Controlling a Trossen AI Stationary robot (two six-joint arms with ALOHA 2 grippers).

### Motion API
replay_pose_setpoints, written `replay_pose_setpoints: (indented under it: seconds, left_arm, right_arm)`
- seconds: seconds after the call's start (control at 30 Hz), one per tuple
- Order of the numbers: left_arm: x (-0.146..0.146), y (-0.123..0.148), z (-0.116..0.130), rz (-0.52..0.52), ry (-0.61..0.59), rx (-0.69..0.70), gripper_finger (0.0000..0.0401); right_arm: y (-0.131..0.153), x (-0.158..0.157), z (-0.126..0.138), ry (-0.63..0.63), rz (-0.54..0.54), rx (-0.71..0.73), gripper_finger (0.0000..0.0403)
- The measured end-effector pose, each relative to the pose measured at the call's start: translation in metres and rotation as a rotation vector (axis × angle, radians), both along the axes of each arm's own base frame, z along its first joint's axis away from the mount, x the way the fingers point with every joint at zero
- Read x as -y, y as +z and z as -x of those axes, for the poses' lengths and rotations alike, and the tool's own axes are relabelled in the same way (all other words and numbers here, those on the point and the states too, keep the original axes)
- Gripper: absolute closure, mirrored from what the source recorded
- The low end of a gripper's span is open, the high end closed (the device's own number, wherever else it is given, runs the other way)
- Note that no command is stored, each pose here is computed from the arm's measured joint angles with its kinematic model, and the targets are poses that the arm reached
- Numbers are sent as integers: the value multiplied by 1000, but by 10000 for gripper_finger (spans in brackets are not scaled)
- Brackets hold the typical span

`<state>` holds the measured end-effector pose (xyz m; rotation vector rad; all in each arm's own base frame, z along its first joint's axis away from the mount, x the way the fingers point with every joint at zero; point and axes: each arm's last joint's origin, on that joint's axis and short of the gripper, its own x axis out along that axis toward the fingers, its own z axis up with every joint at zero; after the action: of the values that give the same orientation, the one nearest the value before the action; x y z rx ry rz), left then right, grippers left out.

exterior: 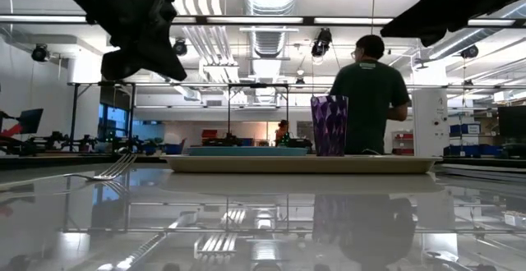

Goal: Pick and place plate/cup/fork/spoon on tray
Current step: Put the orange fork to the right of the plate on the tray

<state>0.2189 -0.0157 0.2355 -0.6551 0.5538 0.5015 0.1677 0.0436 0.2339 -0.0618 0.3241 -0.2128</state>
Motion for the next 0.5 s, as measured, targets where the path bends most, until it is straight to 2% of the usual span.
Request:
replay_pose_setpoints:
  seconds: [0.17, 0.37, 0.5]
  left_arm:
    - [8, 9, -7, 72, 33, -3, 401]
    - [17, 20, -29, 75, 11, -2, 401]
    - [22, 26, -42, 73, 2, -25, 401]
  right_arm:
    - [0, 2, 10, 57, 43, 52, 355]
    - [-11, 2, 16, 192, 86, 175, 355]
    - [-16, 3, 21, 203, 142, 222, 355]
